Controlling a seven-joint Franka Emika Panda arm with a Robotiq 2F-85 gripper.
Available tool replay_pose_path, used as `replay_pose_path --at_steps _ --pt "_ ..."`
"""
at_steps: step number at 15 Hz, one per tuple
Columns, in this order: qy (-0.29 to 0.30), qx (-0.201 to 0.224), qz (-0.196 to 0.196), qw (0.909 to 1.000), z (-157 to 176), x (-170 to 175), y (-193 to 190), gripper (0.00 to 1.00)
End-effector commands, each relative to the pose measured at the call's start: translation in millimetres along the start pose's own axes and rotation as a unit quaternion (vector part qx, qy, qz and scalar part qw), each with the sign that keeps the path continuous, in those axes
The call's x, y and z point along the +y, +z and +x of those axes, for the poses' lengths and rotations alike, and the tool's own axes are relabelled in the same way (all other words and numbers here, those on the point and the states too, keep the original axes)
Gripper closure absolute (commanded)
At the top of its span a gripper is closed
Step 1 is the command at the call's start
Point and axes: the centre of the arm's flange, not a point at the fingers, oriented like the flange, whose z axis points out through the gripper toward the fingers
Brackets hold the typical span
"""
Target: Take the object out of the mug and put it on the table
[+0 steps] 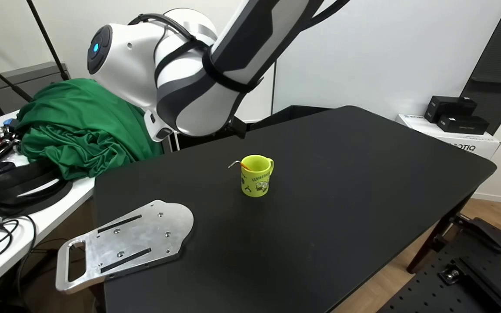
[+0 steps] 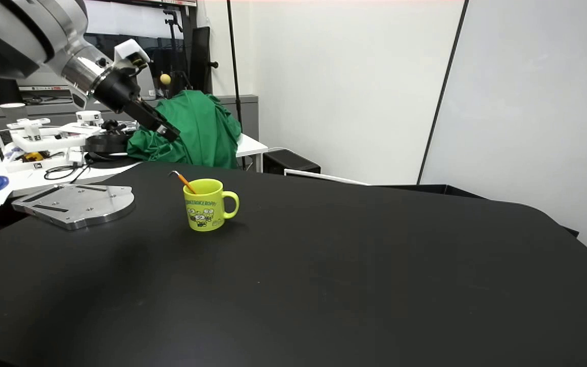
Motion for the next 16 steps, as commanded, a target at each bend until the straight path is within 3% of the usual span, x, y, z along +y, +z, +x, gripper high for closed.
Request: replay_pose_path --at_steps 1,8,16 --pt "0.003 0.016 0.01 0.9998 13 4 15 0.0" --pt "-0.003 0.028 0.035 0.999 37 4 36 0.0" --pt "0.077 0.033 0.06 0.9947 48 0 42 0.0"
